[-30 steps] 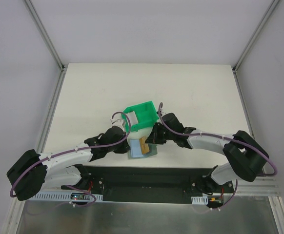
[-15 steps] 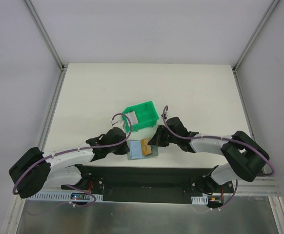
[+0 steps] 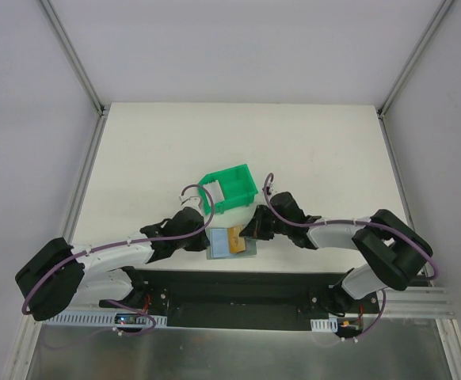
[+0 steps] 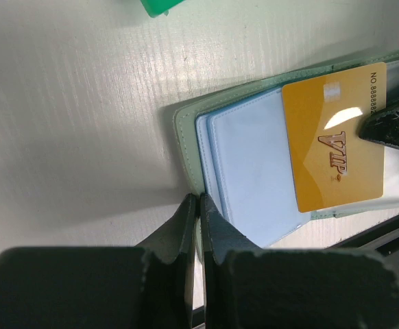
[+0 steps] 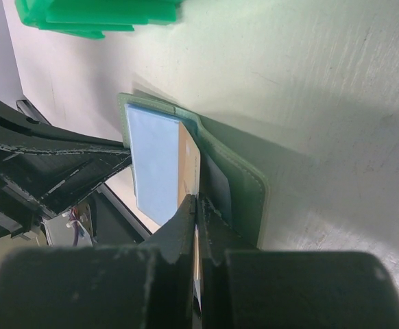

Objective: Put the credit cards into the card holder
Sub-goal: Insert the credit card into the card holder.

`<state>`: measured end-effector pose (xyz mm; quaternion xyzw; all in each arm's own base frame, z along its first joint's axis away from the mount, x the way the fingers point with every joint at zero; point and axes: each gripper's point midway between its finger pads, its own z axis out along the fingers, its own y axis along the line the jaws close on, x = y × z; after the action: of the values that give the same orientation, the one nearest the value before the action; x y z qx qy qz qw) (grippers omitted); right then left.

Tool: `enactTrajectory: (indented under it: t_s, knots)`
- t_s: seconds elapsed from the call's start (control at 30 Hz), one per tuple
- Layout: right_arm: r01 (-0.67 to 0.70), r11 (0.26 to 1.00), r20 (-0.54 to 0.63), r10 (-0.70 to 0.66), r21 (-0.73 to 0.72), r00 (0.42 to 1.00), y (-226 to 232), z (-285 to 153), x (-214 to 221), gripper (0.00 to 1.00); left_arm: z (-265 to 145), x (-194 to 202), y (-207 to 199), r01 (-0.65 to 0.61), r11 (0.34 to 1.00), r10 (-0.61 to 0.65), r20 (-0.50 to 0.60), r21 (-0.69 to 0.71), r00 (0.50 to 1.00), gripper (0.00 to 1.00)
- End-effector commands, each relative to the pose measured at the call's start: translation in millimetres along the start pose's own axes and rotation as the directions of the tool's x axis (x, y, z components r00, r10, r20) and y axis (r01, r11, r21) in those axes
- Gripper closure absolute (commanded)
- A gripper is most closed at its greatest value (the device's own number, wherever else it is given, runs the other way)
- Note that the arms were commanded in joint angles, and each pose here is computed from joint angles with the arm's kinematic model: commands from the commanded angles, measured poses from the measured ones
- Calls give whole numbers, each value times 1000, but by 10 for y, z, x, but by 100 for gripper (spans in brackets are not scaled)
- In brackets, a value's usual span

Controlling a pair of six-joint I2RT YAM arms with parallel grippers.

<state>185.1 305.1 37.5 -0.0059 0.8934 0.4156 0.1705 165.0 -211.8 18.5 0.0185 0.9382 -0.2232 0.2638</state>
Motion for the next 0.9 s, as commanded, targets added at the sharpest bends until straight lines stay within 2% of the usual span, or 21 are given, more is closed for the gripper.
enactTrajectory:
  t_s: [0.0,0.4,0.87]
  knots:
    - [7,1000,9,-7,5,1000,-17,40,23,100,23,43,55,6,1000,-6,-7,-21,1000,100]
    - [52,994,77,-59,94,995,-157,-99,-25,100,30,39,13,21,1000,-21,-12,-8,1000,100]
    - [124,984,63,-132,126,989,-111,1,104,100,45,48,-52,46,999,-45,-25,16,999,100]
